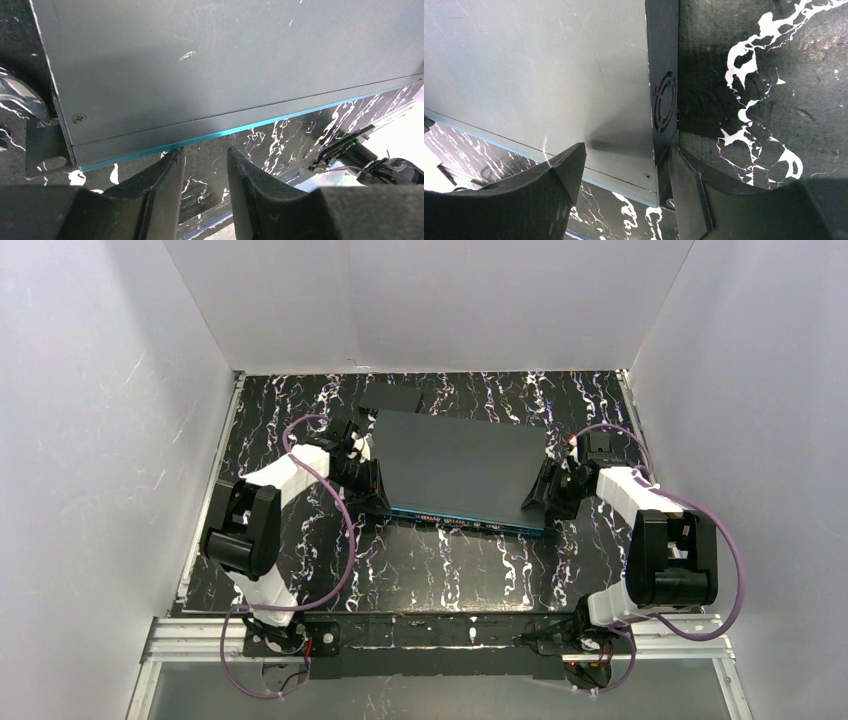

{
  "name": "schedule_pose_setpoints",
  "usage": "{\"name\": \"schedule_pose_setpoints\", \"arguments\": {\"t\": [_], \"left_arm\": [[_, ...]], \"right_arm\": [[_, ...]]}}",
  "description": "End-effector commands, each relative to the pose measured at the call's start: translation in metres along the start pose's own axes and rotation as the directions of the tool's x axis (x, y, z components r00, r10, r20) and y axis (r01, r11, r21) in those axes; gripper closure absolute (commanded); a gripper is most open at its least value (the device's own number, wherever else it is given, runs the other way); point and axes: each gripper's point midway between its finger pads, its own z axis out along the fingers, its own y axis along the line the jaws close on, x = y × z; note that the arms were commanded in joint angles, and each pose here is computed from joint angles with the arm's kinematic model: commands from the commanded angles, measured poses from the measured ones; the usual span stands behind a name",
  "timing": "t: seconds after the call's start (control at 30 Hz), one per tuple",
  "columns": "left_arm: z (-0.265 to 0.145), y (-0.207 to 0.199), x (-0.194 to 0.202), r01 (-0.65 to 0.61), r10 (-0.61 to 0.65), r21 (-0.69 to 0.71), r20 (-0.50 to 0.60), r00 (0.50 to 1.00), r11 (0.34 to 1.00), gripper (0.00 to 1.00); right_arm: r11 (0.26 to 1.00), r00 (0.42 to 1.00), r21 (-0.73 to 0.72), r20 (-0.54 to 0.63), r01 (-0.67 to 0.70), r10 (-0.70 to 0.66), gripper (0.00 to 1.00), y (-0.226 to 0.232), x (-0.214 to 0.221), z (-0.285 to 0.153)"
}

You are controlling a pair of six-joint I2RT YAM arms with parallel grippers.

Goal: Pull the plug from the switch port
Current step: Move the switch port to the center of the board.

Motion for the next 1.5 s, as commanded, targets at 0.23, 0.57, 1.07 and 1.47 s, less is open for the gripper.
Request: {"name": "schedule_pose_setpoints", "arguments": {"t": [0.23, 0.57, 1.07, 1.47], "left_arm": [[0.015, 0.005, -0.052, -0.059, 0.064, -0.042, 0.120, 0.991, 0.997, 0.69], [0.021, 0.015, -0.089, -0.038, 0.063, -0.129, 0.195, 0.979, 0.991, 0.73], [-0.014, -0.009, -0.087, -0.122, 0.122, -0.012, 0.238, 0.964, 0.992, 0.60], [-0.105, -0.012, -0.044, -0.215, 0.227, -0.081, 0.486, 0.844, 0.973, 0.29]], "right_arm": [[0.985, 0.992, -0.154, -0.107, -0.082, 0.066, 0.31, 0.026, 0.025, 0.001], [0.958, 0.981, -0.240, -0.147, -0.156, 0.123, 0.30, 0.041, 0.034, 0.002], [0.942, 0.975, -0.277, -0.166, -0.189, 0.147, 0.41, 0.048, 0.040, -0.001], [0.963, 0.989, -0.243, -0.123, -0.116, 0.088, 0.38, 0.048, 0.018, -0.003]]}}
